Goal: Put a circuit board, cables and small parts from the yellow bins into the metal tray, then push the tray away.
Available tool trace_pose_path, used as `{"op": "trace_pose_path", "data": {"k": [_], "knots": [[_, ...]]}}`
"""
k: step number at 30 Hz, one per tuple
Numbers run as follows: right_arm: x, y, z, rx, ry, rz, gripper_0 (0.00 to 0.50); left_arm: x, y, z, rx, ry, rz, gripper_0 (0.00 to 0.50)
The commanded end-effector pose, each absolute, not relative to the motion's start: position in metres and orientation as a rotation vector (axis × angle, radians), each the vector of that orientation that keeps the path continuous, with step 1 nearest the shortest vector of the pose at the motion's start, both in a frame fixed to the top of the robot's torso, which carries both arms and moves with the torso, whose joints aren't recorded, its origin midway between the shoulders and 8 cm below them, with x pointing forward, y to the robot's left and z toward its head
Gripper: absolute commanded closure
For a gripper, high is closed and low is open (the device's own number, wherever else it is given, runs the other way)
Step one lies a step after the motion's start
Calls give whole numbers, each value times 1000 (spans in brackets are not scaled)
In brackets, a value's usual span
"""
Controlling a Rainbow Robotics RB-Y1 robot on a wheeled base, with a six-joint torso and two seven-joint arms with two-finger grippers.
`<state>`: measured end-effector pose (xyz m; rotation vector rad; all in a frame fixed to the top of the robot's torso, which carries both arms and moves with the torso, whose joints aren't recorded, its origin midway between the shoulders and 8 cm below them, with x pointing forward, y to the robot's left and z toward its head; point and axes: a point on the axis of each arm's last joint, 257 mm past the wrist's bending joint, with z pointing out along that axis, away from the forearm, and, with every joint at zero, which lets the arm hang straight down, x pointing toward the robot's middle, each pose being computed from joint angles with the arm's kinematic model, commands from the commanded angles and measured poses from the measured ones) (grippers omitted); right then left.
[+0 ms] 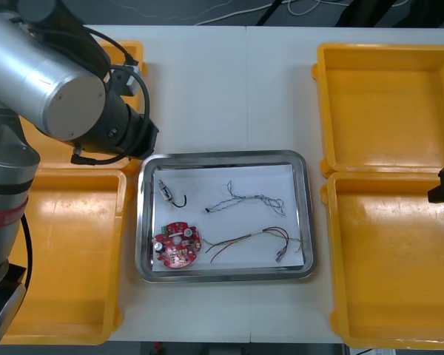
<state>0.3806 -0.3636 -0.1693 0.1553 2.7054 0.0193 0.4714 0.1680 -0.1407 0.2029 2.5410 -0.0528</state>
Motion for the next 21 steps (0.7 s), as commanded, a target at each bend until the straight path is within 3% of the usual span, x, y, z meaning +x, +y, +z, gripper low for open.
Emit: {"op": "trace_pose_path", "data": {"k": [1,4,17,21], "knots": [[378,-368,-161,179,2680,14,0,459,157,-157,28,2573,-92,500],[378,-368,-161,179,2680,14,0,453,152,-169,-14,2599,-105,500],[378,-368,-161,179,2680,14,0,452,110,-186,-93,2564,-195,500],[378,-368,-161,179,2680,14,0,452,102,-192,-75,2555,-186,500]]}}
